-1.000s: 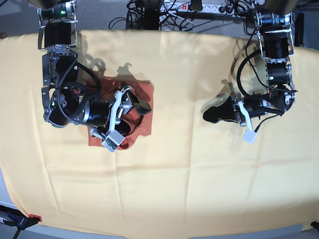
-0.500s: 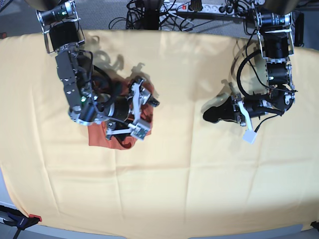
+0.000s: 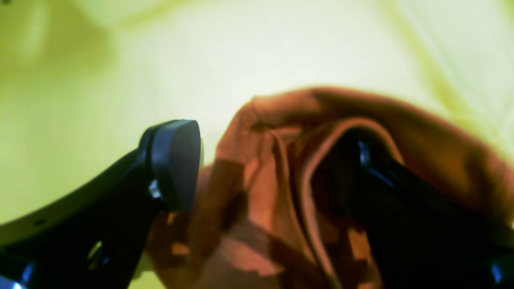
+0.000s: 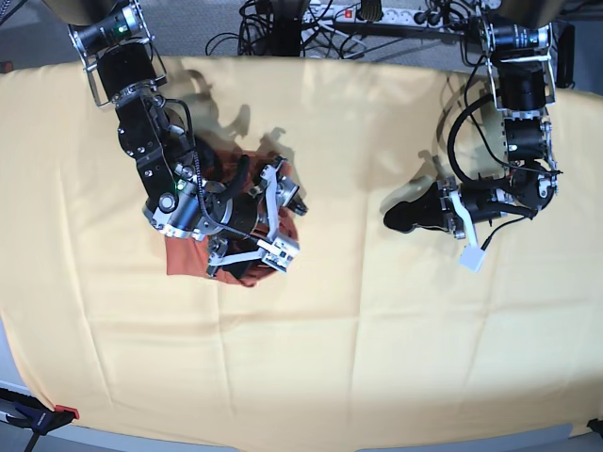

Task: Fold the T-shirt properly
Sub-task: 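Grasp the folded end with the right gripper and fold it over the bundle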

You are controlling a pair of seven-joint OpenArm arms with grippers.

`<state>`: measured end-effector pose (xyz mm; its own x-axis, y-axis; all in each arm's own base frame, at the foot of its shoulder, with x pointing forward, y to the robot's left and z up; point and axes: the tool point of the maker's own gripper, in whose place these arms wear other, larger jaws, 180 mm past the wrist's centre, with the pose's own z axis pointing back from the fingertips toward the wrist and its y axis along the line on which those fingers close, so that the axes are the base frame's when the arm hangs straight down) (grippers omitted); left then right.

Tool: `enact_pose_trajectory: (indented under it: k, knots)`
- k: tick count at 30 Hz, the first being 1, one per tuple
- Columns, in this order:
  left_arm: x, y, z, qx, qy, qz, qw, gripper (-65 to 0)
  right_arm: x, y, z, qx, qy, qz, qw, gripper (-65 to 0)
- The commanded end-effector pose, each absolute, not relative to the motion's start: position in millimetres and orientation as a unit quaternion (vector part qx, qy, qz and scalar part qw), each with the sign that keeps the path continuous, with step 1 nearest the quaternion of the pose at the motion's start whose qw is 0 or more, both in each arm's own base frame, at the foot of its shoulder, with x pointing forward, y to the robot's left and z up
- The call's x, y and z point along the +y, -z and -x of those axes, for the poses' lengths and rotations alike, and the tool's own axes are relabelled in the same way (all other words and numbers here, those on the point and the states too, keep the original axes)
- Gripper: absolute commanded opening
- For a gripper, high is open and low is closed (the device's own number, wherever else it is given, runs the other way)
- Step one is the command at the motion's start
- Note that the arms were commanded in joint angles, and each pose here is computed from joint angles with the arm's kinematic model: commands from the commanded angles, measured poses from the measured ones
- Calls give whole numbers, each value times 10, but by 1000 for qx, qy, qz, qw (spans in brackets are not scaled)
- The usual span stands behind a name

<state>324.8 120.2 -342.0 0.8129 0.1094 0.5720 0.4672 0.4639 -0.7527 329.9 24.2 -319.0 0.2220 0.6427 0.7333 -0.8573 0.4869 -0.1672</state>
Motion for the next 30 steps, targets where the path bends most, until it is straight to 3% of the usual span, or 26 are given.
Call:
enact_pose_trajectory:
  k: [1,10,18,30]
  knots:
    - [1254,3396,-3262,-283,117,497,812,-650,307,3022,-3346,-413,-496,-144,750,-170]
    - [1246,3396,-3262,-283,117,498,811,-650,309,3166,-3348,-399,-526,-75,747,-170]
    - [1243,3397,-3261,-283,117,498,811,-650,53,2904,-3636,-451,-444,10,774,-170]
    - [1242,3393,-3262,-283,117,499,811,-650,-609,3339,-3391,-351,-424,16,835,-170]
